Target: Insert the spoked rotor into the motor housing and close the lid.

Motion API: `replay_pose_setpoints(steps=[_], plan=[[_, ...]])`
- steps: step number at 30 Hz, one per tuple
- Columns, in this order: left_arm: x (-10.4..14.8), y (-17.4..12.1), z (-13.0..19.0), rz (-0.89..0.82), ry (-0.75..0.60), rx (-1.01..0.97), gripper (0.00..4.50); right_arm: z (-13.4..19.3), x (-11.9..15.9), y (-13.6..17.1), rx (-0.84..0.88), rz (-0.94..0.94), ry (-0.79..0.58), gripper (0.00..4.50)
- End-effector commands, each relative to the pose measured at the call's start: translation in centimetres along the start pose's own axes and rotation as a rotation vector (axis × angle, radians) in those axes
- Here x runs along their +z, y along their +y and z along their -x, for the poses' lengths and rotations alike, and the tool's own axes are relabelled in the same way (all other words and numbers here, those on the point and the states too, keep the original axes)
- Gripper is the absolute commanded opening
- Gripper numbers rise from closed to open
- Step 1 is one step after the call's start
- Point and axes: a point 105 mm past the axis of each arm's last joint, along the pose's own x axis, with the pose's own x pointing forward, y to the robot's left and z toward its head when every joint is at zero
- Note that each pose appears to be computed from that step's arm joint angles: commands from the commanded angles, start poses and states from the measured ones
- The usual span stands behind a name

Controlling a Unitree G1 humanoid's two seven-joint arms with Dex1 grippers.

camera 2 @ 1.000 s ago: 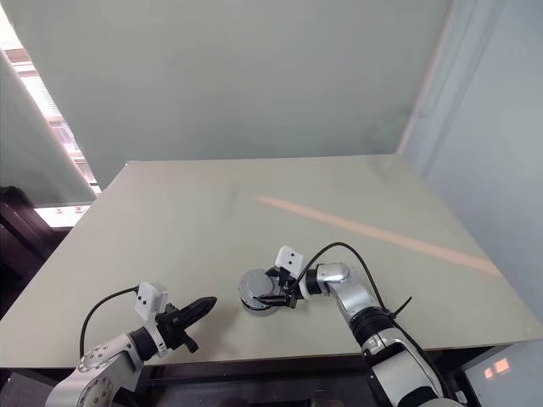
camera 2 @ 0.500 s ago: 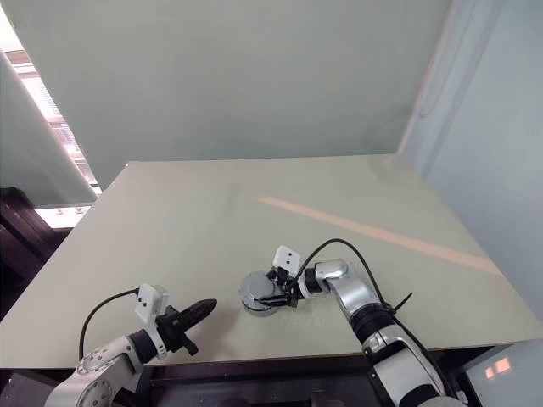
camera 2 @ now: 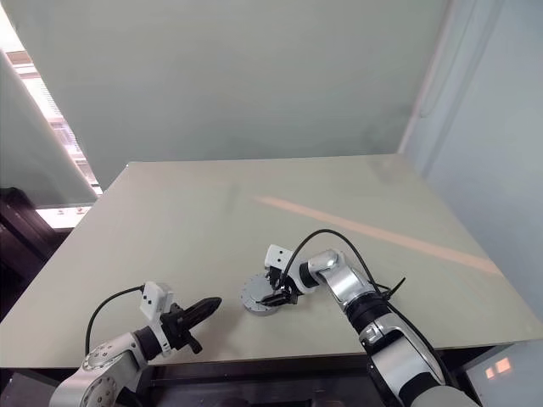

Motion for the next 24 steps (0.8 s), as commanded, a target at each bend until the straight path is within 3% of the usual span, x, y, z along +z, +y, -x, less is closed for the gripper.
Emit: replay_pose_setpoints(steps=[1,24], plan=[[0.9,-0.2,-0.2,-0.027,-0.031,-0.011,0.00,0.6,1.1,-1.1,-0.053,0.001,-0.013,3.20],[0.8,-0.4,-0.9,-0.021,-0.045,-0.025,0.00,0.3,-0.9,-0.2,-0.039,0.048,0.115,3.20]])
